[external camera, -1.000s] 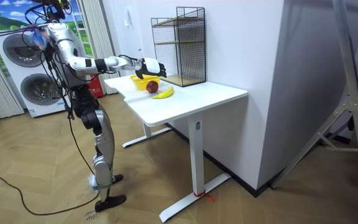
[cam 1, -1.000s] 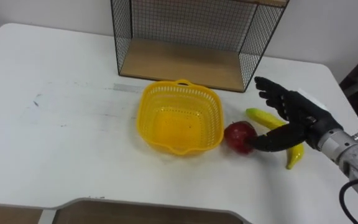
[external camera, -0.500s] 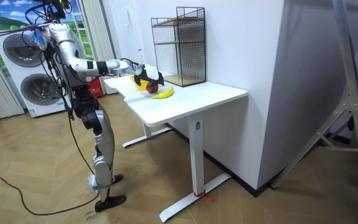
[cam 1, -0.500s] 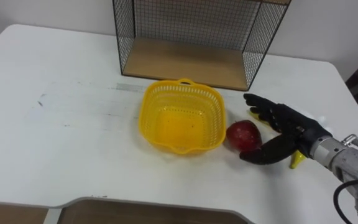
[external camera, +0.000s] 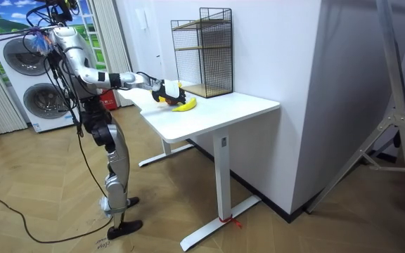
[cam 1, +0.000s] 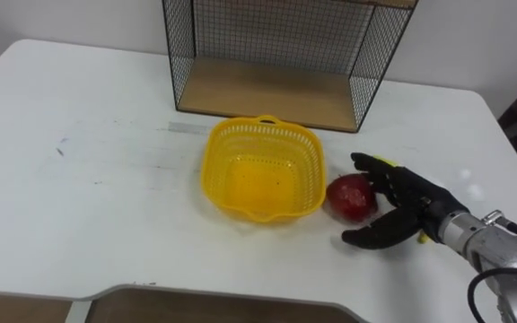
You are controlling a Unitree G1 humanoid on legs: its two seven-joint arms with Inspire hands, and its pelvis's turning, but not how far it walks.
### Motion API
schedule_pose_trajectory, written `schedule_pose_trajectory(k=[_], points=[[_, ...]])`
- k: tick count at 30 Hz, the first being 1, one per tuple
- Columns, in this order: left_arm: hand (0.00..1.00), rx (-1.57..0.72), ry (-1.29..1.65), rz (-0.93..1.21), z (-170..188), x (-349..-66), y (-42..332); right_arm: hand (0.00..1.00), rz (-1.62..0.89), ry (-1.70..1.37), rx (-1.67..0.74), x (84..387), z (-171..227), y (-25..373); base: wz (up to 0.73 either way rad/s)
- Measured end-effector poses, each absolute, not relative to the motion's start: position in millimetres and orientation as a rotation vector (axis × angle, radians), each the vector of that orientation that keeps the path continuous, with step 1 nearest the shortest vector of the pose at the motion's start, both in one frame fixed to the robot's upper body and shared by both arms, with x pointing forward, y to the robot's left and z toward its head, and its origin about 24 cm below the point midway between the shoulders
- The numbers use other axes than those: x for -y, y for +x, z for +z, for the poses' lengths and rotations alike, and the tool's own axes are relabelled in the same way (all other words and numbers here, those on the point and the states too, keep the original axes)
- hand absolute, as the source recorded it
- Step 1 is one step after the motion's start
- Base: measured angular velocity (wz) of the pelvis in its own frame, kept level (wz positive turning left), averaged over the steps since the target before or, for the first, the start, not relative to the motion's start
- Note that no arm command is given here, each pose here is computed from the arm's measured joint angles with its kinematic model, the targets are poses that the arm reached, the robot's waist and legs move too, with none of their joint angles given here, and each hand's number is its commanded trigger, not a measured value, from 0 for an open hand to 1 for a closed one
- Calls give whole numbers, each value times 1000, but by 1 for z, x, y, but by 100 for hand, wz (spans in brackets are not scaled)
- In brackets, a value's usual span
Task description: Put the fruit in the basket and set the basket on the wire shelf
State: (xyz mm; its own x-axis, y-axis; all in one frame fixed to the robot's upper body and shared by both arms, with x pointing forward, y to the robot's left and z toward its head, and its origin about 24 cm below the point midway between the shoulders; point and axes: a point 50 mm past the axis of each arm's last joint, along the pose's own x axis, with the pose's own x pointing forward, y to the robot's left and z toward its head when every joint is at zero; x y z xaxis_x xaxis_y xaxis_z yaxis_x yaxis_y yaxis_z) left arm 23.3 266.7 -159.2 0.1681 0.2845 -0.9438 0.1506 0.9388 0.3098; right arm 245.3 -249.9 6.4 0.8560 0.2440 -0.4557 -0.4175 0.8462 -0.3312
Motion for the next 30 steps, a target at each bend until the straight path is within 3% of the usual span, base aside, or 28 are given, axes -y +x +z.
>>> schedule_pose_trajectory(k=[30], points=[[0, -1444, 378, 119, -160, -266, 20, 0, 270, -404, -441, 256, -1, 255, 0]])
